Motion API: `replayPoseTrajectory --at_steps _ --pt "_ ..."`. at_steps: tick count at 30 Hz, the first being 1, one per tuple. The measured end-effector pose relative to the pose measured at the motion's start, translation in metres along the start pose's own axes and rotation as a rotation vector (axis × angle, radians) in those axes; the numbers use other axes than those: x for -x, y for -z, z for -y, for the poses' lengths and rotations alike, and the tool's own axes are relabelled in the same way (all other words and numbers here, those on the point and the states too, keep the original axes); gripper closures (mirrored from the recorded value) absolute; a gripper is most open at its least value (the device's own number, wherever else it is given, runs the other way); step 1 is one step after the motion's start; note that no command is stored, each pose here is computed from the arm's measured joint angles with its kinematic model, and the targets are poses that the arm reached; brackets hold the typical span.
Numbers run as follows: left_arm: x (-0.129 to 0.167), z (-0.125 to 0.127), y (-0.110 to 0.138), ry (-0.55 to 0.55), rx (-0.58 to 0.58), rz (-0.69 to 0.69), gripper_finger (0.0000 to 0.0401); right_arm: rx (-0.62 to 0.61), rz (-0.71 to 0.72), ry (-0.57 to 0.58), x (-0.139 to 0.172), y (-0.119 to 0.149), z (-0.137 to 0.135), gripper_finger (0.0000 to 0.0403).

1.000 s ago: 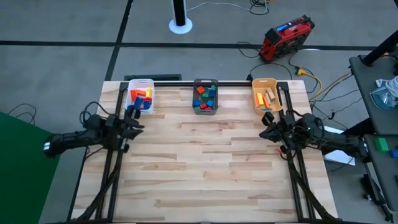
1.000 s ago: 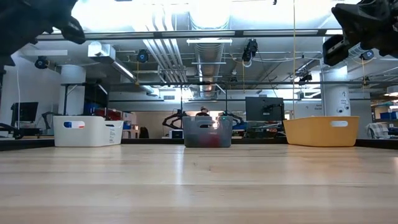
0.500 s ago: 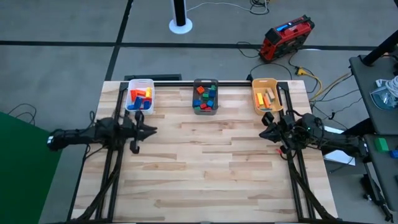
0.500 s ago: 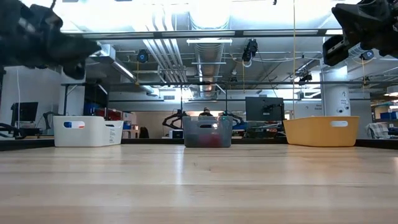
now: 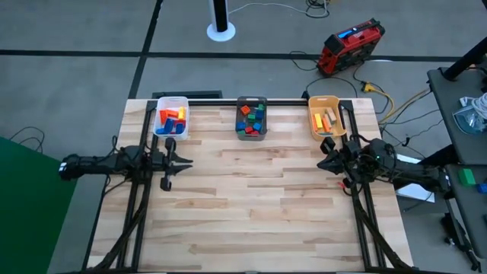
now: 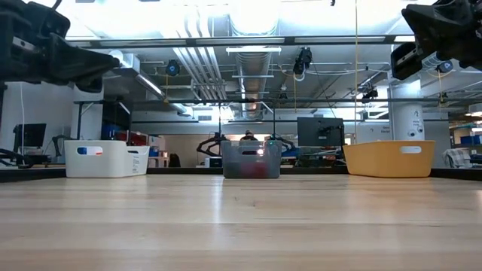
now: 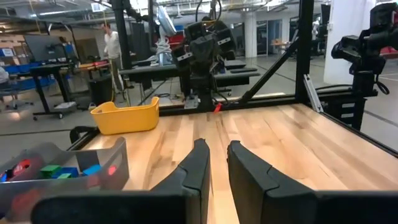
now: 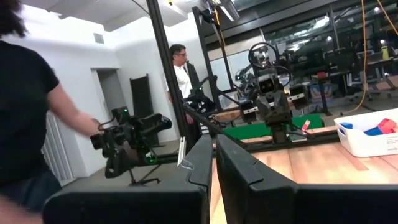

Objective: Sort blocks by size
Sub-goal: Return to Home Position

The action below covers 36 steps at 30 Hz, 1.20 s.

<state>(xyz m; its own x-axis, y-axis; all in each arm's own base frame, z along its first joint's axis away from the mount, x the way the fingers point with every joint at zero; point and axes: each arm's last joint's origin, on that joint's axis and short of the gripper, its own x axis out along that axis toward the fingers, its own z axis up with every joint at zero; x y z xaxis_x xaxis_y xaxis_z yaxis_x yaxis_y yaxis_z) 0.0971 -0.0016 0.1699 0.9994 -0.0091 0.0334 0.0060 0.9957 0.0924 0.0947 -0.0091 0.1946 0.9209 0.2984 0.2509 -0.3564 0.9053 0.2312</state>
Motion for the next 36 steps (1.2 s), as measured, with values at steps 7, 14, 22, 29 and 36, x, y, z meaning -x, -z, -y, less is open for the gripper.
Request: replayPoseTrajectory --at_steps 7,14,22,29,36 --pt "0.000 0.000 -0.001 0.000 0.000 0.001 0.0365 0.000 0.000 0.000 0.000 0.000 0.000 0.0390" --pt "0.000 0.000 -0.001 0.000 0.001 0.001 0.0365 0.000 0.000 0.000 0.000 0.000 0.000 0.0390" --pt "0.000 0.000 -0.002 0.000 0.001 0.003 0.0365 0.000 0.000 0.000 0.000 0.000 0.000 0.0390" --pt "0.000 0.000 -0.002 0.000 0.001 0.003 0.0365 -0.012 -0.022 -0.001 0.000 0.002 0.001 0.0390" --pt "0.000 0.000 -0.002 0.001 0.001 0.002 0.0365 0.079 -0.129 -0.009 -0.001 0.014 0.001 0.0390"
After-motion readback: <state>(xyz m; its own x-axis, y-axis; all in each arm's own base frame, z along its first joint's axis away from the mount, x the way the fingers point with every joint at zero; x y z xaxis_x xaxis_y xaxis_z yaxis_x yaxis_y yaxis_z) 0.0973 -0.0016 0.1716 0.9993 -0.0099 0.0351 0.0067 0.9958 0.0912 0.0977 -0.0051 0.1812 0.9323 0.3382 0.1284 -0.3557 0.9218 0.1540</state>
